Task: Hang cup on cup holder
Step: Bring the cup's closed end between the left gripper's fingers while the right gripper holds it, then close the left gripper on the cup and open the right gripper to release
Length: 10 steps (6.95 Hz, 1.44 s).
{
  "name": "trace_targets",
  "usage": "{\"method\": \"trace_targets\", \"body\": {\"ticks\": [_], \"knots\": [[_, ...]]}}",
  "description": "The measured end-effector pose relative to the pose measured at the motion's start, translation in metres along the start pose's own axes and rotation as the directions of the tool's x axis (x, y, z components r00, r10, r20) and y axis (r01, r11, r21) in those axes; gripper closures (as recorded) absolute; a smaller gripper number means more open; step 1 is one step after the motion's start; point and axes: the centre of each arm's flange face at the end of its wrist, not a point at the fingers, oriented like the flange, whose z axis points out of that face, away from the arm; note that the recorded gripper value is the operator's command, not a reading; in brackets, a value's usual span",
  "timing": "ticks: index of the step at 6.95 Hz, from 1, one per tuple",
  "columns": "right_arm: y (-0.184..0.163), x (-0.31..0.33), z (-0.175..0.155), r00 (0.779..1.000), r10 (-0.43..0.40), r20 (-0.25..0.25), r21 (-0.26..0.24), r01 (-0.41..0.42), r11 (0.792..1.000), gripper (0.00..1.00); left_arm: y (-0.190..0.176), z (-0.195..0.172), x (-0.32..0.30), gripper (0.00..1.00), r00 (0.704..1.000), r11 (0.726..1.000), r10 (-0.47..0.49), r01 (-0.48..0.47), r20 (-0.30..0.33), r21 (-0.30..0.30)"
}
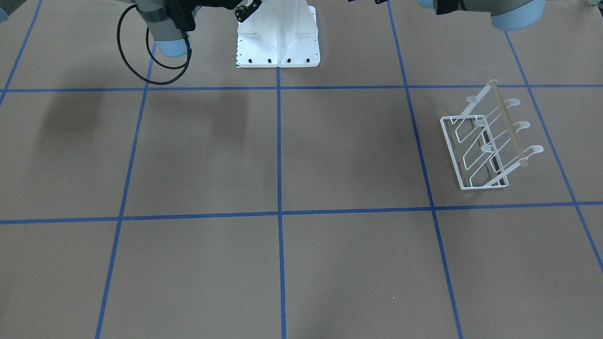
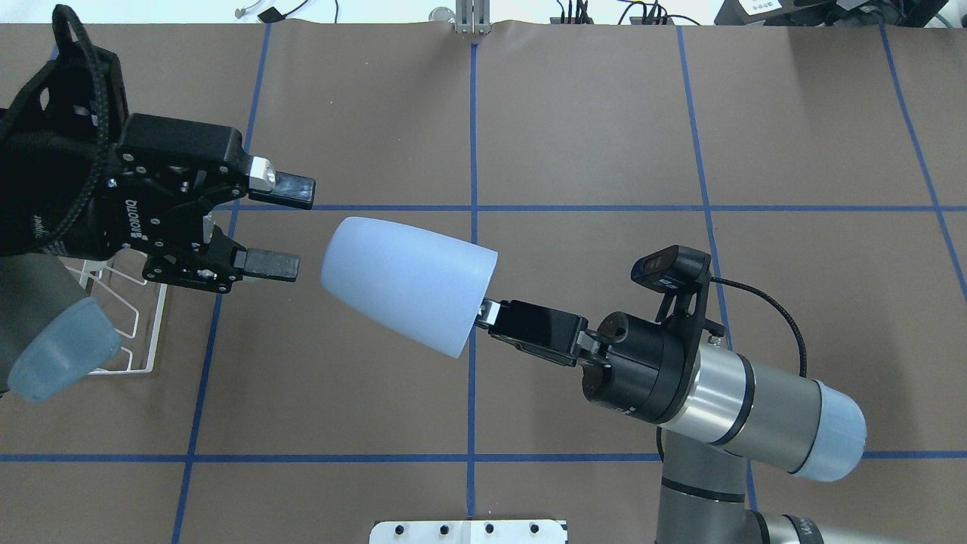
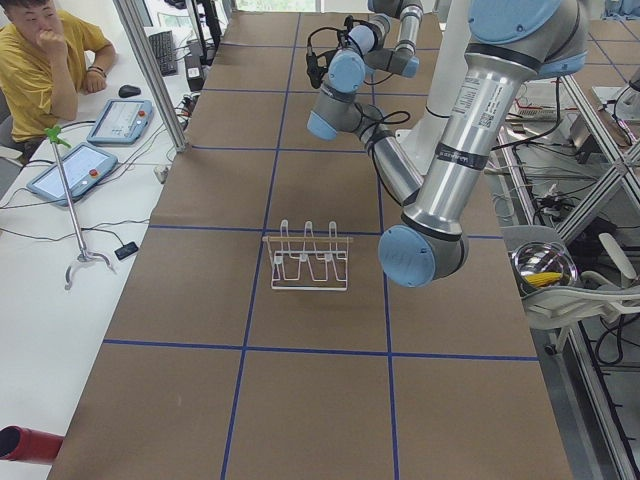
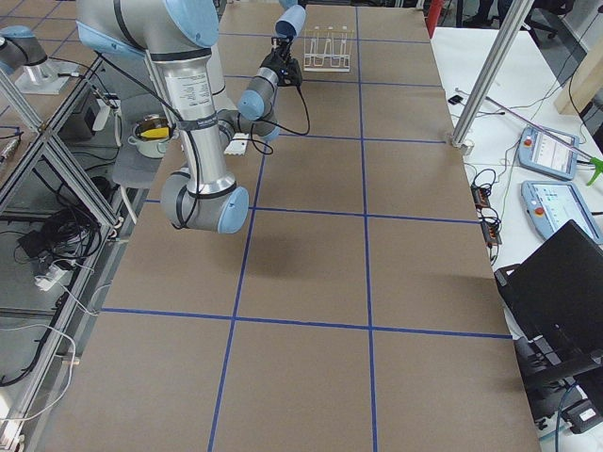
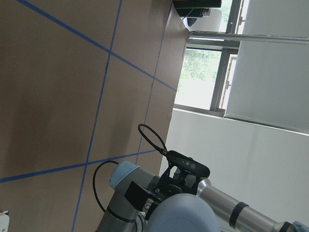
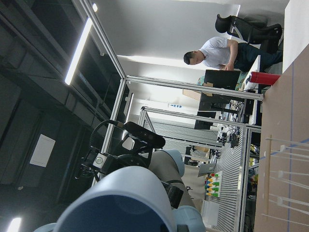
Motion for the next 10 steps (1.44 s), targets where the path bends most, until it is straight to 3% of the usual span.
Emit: {"method": "trace_targets", "body": {"ticks": [8, 10], "knots": [[0.016, 0.007, 0.027, 1.0, -0.023, 0.011, 0.039, 0.022, 0.999, 1.0, 0.007, 0.004, -0.001, 0.02, 1.0, 1.0, -0.008, 0.008, -0.003, -0.019], [0.015, 0.008, 0.03, 0.999, -0.032, 0.011, 0.046, 0.031, 0.998, 1.0, 0.006, 0.004, -0.001, 0.09, 1.0, 1.0, -0.008, 0.008, -0.003, -0.019]]}}
